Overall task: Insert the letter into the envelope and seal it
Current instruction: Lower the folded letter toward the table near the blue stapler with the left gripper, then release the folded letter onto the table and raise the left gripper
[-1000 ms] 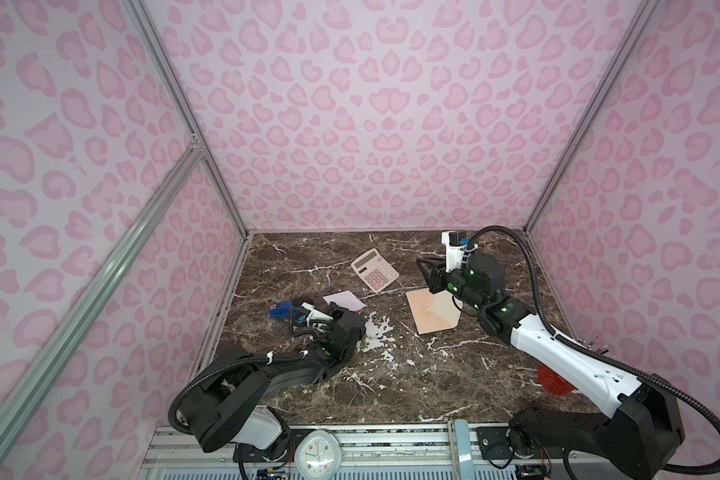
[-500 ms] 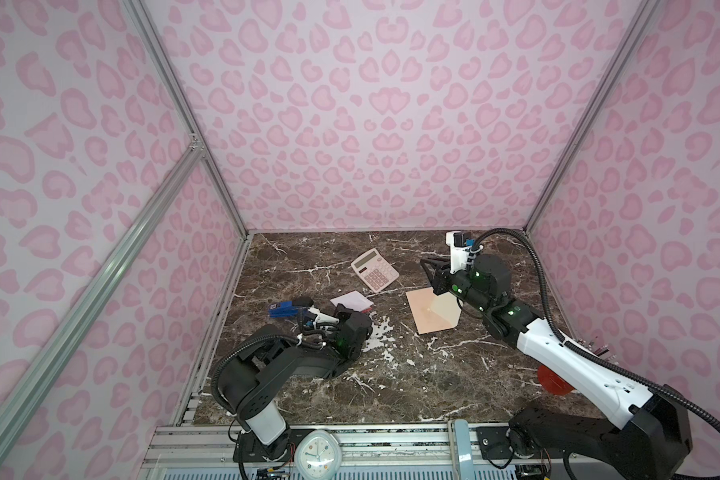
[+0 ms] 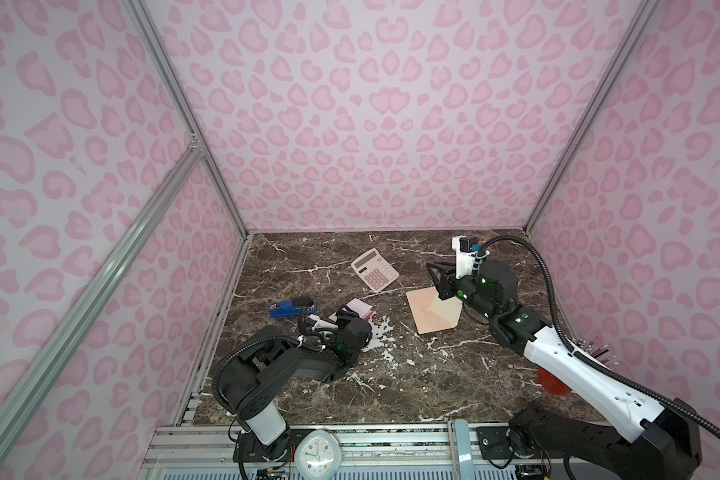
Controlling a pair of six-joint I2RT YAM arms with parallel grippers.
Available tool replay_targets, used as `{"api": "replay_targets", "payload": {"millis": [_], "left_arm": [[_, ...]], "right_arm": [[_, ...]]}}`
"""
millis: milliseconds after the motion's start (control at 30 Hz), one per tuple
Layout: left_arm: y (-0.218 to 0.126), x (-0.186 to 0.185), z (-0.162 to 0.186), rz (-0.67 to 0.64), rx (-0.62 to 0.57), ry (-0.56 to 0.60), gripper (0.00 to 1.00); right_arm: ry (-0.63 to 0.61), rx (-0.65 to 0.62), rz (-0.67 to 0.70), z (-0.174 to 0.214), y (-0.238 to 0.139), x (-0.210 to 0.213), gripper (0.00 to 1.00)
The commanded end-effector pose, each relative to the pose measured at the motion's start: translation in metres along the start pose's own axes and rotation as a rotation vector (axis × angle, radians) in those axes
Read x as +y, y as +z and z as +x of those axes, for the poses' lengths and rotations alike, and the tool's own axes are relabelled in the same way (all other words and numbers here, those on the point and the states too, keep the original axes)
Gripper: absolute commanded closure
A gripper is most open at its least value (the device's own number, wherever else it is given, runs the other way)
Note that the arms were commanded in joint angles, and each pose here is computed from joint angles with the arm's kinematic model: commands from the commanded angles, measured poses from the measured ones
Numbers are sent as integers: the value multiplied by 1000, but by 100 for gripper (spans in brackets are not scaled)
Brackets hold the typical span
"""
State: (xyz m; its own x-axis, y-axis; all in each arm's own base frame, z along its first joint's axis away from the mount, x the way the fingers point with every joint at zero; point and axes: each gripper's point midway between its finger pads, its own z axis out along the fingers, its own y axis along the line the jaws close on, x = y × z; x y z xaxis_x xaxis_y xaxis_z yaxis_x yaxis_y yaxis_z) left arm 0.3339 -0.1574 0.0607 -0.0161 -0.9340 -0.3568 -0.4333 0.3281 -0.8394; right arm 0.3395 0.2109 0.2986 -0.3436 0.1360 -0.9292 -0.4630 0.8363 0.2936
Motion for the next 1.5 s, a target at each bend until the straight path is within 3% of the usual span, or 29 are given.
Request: {"api": "replay_targets", "payload": {"millis": [0, 133, 567, 933, 1467], "left_arm": [[-4, 8, -4, -47, -4, 28, 16], [-11, 16, -7, -100, 11, 65, 1], [-21, 8, -3, -136, 74, 111, 2], [-38, -4, -19, -149, 87, 175, 2], [-67, -53, -44, -68, 114, 351, 2]], "right_arm": [[-19, -11, 22, 0, -3, -4, 72], [-22, -23, 41, 2, -7, -8, 72], [-37, -20, 79, 11, -12, -17, 71], [-59, -8, 135, 11, -10, -28, 70], [23, 87, 325, 26, 5, -99, 69]]}}
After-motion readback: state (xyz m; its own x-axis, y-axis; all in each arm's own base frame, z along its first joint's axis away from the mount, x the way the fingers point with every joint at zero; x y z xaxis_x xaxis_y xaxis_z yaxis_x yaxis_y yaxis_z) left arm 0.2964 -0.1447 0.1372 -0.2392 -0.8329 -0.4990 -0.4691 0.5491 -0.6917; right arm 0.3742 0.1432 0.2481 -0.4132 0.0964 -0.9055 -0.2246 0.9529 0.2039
